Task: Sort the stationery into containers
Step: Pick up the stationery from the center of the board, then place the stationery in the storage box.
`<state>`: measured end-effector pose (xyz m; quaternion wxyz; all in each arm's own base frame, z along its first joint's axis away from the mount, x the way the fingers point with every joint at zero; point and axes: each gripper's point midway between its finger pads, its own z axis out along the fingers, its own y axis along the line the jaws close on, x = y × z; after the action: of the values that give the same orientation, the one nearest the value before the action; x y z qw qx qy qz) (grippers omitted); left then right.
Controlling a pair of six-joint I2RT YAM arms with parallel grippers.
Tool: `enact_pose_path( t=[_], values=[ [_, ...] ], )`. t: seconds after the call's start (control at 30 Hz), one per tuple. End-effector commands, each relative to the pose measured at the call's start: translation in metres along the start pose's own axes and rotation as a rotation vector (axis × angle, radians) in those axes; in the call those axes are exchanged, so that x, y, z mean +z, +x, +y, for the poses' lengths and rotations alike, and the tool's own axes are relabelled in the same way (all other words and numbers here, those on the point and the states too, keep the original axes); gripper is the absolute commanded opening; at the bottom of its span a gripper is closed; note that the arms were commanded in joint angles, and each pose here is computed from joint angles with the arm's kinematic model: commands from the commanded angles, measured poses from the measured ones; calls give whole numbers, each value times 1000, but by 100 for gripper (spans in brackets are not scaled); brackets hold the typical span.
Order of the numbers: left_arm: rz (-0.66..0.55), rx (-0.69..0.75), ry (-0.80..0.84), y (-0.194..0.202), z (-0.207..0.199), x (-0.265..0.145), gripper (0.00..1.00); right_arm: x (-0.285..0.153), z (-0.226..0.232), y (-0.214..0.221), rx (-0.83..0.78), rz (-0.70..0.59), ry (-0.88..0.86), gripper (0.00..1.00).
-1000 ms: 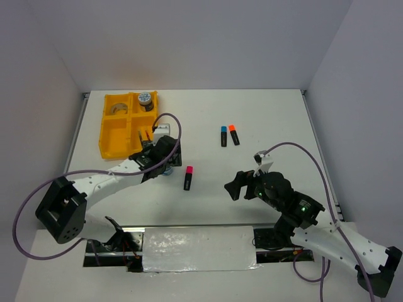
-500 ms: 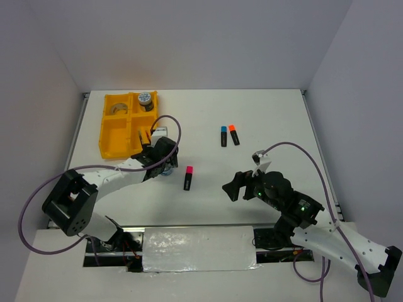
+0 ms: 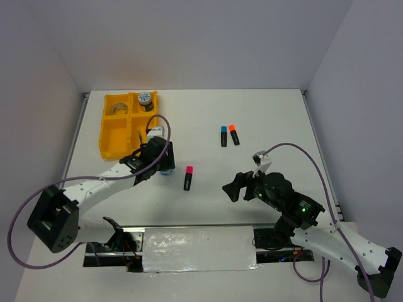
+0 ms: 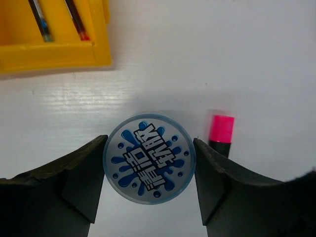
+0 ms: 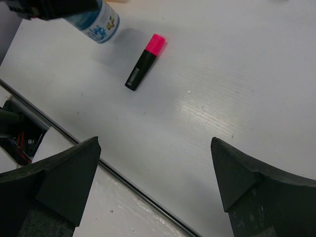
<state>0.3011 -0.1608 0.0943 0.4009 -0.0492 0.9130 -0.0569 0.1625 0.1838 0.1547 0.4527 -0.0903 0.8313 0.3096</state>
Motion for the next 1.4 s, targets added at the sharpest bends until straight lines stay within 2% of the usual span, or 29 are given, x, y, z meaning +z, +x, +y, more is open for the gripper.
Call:
enact_pose_path(
  t=[0.0, 0.03, 0.07, 0.1, 0.13, 0.33, 0.43, 0.57, 0.8, 1.03, 1.37],
  values=[
    [-187, -47, 129, -79, -29, -50, 0, 0, 11, -14, -14, -49, -44, 100],
    [-199, -43, 96, -88, -22, -55, 0, 0, 12, -16, -17, -54, -48, 100],
    [-260, -65, 39, -119, -12, -62, 0, 1, 13, -18, -17, -59, -52, 100],
    [-266, -59, 30, -127, -14, -63, 0, 2, 13, -19, -18, -63, -51, 100],
    [-274, -88, -16, -143, 2, -58, 0, 3, 14, -19, -23, -60, -50, 100],
    [-269, -174, -108, -215, 37, -8, 0, 10, 16, -25, -35, -70, -47, 100],
    [-371, -149, -106, -262, 33, 5, 0, 12, 18, -26, -43, -72, -51, 100],
    [-460, -115, -141, -296, 49, 38, 0, 18, 22, -23, -47, -56, -72, 100],
    [-505, -101, -113, -316, 65, 75, 0, 27, 25, -13, -48, -23, -97, 100],
    [-469, -90, -123, -310, 75, 116, 0, 33, 27, -10, -55, -2, -103, 100],
    [-441, -61, -139, -295, 80, 152, 0, 40, 32, -4, -64, 5, -144, 100]
  ],
)
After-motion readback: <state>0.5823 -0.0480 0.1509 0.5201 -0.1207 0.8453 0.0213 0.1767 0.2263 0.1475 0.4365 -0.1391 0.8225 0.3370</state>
